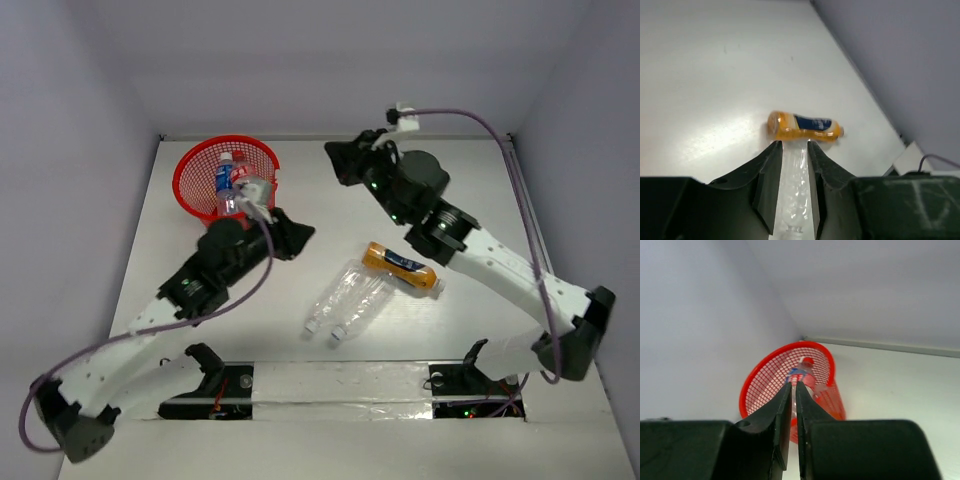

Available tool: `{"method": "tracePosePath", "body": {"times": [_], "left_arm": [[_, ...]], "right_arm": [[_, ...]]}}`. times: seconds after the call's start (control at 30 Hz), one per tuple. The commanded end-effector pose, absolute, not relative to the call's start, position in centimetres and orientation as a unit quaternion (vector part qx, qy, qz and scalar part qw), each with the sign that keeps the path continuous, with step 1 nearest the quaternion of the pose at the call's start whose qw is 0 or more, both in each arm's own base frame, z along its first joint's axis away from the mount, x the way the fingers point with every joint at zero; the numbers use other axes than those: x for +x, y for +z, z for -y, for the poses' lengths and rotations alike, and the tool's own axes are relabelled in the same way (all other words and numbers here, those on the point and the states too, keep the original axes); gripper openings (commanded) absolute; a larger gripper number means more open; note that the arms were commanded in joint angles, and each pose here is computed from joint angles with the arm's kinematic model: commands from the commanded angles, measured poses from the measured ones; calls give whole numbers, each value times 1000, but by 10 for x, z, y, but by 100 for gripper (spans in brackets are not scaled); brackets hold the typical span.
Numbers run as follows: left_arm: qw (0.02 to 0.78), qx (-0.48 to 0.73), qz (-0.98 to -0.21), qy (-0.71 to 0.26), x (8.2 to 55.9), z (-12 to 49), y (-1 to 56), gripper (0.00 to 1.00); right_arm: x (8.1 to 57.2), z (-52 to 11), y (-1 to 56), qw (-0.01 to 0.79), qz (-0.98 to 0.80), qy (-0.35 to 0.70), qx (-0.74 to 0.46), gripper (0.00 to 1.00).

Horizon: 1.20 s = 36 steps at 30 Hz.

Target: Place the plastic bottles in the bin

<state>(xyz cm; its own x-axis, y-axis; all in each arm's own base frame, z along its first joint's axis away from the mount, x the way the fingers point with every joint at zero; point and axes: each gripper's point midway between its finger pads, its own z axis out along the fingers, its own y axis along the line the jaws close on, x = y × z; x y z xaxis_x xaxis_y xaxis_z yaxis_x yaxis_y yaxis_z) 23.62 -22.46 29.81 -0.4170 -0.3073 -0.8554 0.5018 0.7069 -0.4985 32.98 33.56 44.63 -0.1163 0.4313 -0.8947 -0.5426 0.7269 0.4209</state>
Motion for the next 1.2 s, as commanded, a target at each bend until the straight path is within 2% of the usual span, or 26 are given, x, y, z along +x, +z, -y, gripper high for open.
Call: {"method": "tracePosePath", "body": {"times": [0.0, 0.03, 0.1, 0.13, 0.2, 0.23, 0.27, 0.37, 0.4, 0.5, 0.6, 0.67, 0.8, 0.9, 0.93, 1.07, 1.17], "left_arm": [[542, 74, -771, -325, 247, 250, 272, 24], [522, 97, -786, -316, 245, 266, 250, 25], [507, 127, -795, -308, 245, 282, 232, 32], [487, 147, -809, -296, 244, 293, 211, 44], [479, 171, -814, -281, 245, 304, 198, 58], [471, 182, -818, -274, 245, 309, 189, 72], [454, 196, -829, -259, 246, 315, 171, 77], [433, 214, -846, -225, 250, 323, 142, 86], [428, 221, -847, -222, 249, 327, 136, 87], [405, 235, -857, -215, 247, 332, 112, 87], [381, 256, -862, -217, 243, 340, 93, 88], [368, 261, -869, -203, 244, 339, 77, 88], [355, 260, -880, -178, 249, 338, 57, 86], [350, 256, -885, -169, 250, 336, 49, 78], [350, 255, -886, -167, 250, 335, 48, 72], [364, 240, -884, -166, 249, 327, 58, 63], [381, 222, -881, -170, 247, 317, 73, 62]], "right_arm": [[312, -305, 443, 677, -636, 369, -20, 13], [309, -299, 415, 665, -656, 356, -21, 13], [292, -281, 409, 660, -657, 365, -16, 13], [288, -277, 380, 644, -679, 351, -20, 14], [274, -259, 377, 641, -677, 361, -4, 15], [269, -254, 371, 639, -679, 362, -2, 16], [266, -250, 349, 625, -695, 355, 0, 17], [251, -232, 327, 609, -710, 352, 10, 32], [248, -230, 320, 603, -716, 352, 14, 44], [234, -221, 287, 572, -738, 357, 25, 68], [222, -216, 265, 547, -749, 371, 38, 79], [213, -213, 243, 523, -763, 376, 44, 81], [199, -210, 214, 486, -786, 379, 50, 93], [193, -204, 188, 452, -816, 355, 65, 100], [192, -202, 182, 442, -825, 346, 68, 100], [185, -198, 154, 405, -853, 320, 81, 100], [182, -193, 135, 386, -868, 298, 93, 100]]}}
